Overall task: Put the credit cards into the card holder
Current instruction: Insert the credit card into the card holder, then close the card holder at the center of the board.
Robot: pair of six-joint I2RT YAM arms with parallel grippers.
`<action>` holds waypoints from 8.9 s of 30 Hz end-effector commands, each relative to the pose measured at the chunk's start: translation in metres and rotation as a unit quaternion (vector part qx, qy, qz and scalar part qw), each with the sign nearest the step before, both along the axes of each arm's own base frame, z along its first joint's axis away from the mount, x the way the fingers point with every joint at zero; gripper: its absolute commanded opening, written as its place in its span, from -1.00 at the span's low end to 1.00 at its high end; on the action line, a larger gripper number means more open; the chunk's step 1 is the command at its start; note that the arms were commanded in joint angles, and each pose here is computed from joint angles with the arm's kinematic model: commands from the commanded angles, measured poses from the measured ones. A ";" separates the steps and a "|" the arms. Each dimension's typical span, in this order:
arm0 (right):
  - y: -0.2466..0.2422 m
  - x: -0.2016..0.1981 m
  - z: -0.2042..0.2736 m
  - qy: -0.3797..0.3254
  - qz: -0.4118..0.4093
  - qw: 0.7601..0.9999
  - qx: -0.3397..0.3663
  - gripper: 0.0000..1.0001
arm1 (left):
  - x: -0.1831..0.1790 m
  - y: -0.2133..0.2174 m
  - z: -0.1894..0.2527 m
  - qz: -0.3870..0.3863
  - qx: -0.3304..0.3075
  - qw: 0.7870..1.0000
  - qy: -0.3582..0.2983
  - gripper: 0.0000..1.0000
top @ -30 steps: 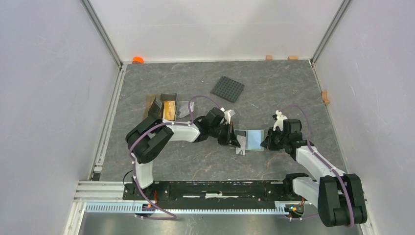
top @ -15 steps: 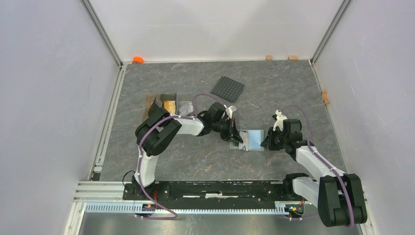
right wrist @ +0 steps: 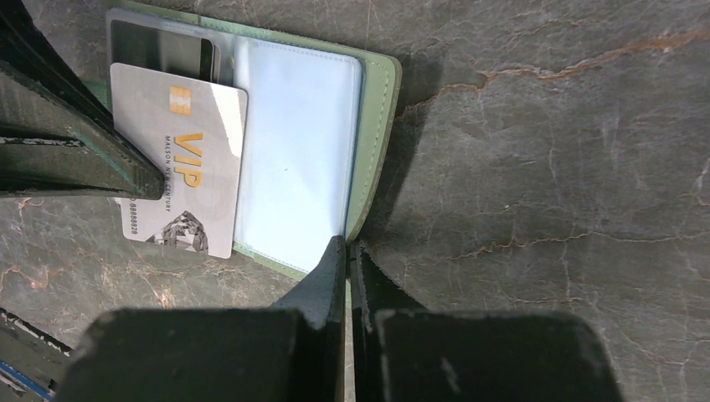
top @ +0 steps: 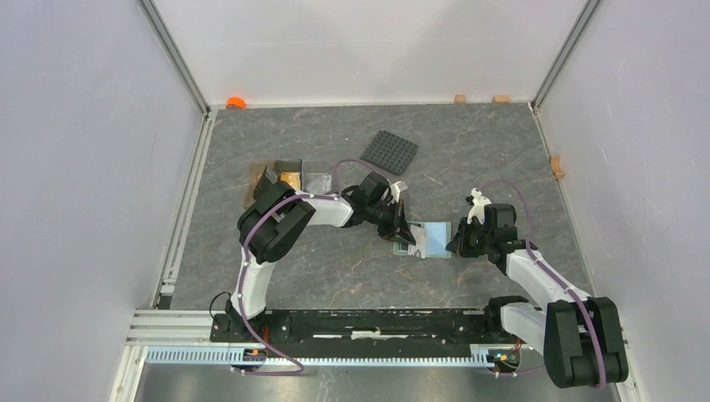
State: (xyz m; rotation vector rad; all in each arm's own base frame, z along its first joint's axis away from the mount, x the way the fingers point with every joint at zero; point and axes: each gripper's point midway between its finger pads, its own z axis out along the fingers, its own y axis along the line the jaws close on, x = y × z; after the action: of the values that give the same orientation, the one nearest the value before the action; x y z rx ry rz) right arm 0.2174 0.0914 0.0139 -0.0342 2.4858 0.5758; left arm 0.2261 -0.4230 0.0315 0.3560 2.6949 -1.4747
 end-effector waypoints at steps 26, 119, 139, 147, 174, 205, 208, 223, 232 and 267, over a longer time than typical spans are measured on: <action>-0.006 -0.006 0.000 0.007 0.003 1.000 -0.019 -1.00 | 0.026 0.005 -0.035 0.040 0.033 0.998 -0.037 -0.96; 0.002 0.001 0.025 -0.039 -0.010 0.999 0.015 -0.97 | 0.007 -0.033 -0.020 0.025 0.063 0.995 -0.077 -0.27; 0.005 -0.001 0.030 -0.049 -0.007 0.998 0.026 -1.00 | 0.010 -0.076 0.019 0.038 -0.033 0.994 -0.093 -0.30; -0.005 0.008 0.048 -0.068 -0.018 0.997 -0.004 -1.00 | 0.017 -0.048 0.052 0.052 -0.001 0.984 -0.170 -0.01; 0.020 0.059 0.085 -0.086 -0.006 0.992 -0.090 -0.65 | 0.024 0.023 0.036 0.101 0.091 0.969 -0.205 0.60; 0.080 0.083 0.111 -0.127 0.044 0.989 -0.054 0.36 | 0.042 0.038 0.058 0.131 0.039 0.968 -0.210 0.64; 0.061 0.080 0.113 -0.132 0.020 0.989 -0.069 0.31 | 0.045 0.036 0.064 0.133 0.032 0.967 -0.217 0.64; 0.007 0.058 0.068 -0.094 -0.025 0.993 -0.061 0.11 | 0.048 0.024 0.066 0.118 0.022 0.969 -0.215 0.65; 0.041 0.063 0.048 -0.081 0.020 0.996 -0.023 0.14 | 0.048 0.015 0.062 0.102 0.018 0.973 -0.205 0.70; 0.057 0.041 0.013 -0.027 0.035 0.985 0.167 0.23 | 0.042 0.031 -0.053 0.040 0.191 0.962 -0.192 -0.47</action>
State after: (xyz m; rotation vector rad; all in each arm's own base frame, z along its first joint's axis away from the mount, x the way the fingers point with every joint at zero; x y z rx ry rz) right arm 0.2661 0.1320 0.0271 -0.0134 2.3521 0.8382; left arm 0.2865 -0.4186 0.0251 0.4262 2.4836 -0.9444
